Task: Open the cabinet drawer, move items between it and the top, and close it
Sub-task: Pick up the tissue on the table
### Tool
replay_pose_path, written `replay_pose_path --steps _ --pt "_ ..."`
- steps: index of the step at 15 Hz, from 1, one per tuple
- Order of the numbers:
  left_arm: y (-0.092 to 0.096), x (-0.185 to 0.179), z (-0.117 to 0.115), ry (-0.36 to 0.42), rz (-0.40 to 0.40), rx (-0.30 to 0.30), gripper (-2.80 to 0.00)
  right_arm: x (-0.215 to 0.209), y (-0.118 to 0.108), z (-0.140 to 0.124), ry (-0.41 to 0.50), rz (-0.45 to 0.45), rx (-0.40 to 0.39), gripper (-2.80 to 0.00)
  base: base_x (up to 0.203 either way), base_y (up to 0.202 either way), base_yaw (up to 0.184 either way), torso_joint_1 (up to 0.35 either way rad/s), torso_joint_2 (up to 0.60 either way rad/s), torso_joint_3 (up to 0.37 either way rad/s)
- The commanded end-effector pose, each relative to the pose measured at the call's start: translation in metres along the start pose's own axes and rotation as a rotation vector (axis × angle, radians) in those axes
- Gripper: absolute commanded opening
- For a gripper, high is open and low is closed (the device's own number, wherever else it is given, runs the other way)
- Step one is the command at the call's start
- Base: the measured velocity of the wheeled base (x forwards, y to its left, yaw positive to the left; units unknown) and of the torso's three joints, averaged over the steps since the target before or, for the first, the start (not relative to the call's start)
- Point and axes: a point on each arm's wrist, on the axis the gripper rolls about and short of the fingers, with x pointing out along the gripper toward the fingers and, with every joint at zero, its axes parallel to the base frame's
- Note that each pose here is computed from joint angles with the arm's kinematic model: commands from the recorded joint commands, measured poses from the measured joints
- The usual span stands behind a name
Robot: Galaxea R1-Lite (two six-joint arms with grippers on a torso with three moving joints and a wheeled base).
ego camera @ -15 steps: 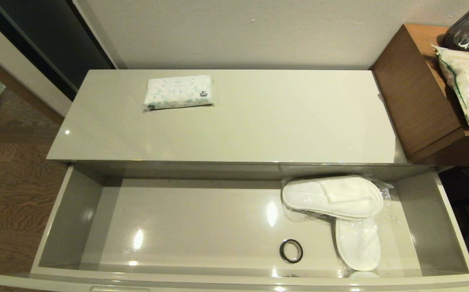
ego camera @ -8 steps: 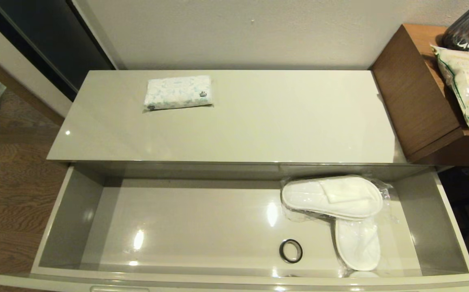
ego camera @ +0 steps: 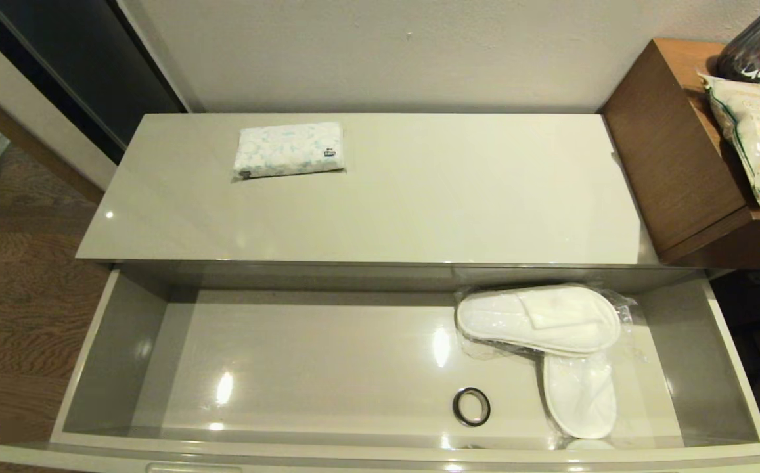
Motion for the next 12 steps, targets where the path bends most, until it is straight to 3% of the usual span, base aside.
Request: replay_pose_path --steps 1,4,8,9,10,12 --pt "0.000 0.000 0.000 0.000 -0.001 -0.001 -2.80 0.015 -0.001 -0.021 0.043 -0.005 0.000 -2.80 0.000 0.000 0.000 0.000 0.00 0.000" --pt "0.000 0.000 0.000 0.000 0.000 -0.001 -2.80 0.034 -0.003 -0.050 0.041 -0.022 -0.017 -2.80 0.000 0.000 0.000 0.000 0.00 0.000" --pt "0.000 0.000 0.000 0.000 0.000 -0.001 -2.80 0.051 -0.005 -0.089 -0.002 -0.019 -0.135 -2.80 0.000 0.000 0.000 0.000 0.00 0.000" --pt "0.000 0.000 0.000 0.000 -0.001 -0.001 -2.80 0.051 -0.005 -0.092 0.016 -0.015 -0.148 -2.80 0.000 0.000 0.000 0.000 0.00 0.000" --pt "0.000 0.000 0.000 0.000 0.000 -0.002 -2.80 0.051 -0.005 -0.099 0.090 -0.010 -0.152 -2.80 0.000 0.000 0.000 0.000 0.00 0.000" --pt "0.000 0.000 0.000 0.000 0.000 -0.001 -2.80 0.050 -0.005 -0.105 0.154 -0.011 -0.110 -2.80 0.000 0.000 0.000 0.000 0.00 0.000"
